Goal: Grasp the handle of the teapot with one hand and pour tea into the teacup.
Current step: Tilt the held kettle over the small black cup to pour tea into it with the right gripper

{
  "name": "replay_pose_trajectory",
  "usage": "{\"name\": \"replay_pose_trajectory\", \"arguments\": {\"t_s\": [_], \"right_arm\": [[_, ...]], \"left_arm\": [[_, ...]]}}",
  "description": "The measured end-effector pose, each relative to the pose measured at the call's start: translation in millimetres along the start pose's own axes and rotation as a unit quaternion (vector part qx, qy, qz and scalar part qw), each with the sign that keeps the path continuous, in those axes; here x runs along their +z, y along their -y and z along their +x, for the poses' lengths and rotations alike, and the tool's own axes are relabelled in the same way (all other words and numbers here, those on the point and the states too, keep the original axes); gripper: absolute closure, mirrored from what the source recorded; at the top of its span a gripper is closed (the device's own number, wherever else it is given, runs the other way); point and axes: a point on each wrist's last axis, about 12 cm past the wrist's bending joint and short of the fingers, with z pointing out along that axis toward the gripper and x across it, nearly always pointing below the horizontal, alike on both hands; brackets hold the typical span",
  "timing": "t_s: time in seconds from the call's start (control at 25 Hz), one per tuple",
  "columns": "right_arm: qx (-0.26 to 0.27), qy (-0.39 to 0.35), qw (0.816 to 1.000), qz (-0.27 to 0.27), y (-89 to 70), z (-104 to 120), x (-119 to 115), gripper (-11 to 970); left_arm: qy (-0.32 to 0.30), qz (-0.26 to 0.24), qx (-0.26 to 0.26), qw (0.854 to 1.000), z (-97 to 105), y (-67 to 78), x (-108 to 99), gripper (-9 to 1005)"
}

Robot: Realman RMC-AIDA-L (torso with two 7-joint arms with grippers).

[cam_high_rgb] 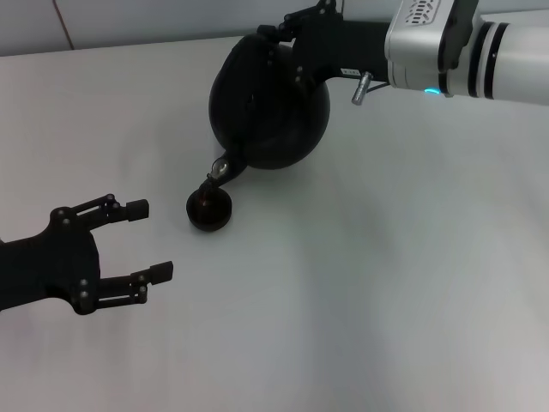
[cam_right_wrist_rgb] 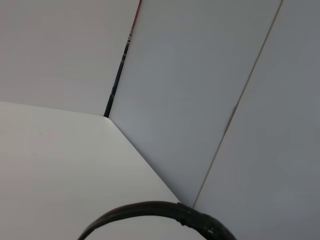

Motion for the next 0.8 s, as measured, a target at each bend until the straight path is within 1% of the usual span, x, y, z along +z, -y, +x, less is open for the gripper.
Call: {"name": "replay_pose_trajectory", "arguments": {"t_s": [0.52,0.6,0.72,0.76,0.8], "right_arm": [[0.002,0.002,1.0,0.006,0.1,1,-3,794],[0.036,0.019,0.999,0.023,-0.1,5,-9,794],[0.048,0.026,0.998,0.028,-0.7,7,-11,795],[0.075,0.04,0.995,0.043,-1.4,11,-16,795],[0.075,0.04,0.995,0.043,-1.4,11,-16,796]], "left_arm": [[0.0,0.001,0.001,1.0,-1,-0.7,1,148],[0.0,0.0,0.001,1.0,-1,-0.7,1,148],[0.003,-0.004,-0.001,1.0,0,0.0,0,148],[0.004,-0.005,-0.002,1.0,0,0.3,0,148],[0.004,-0.005,-0.002,1.0,0,0.3,0,148]]}}
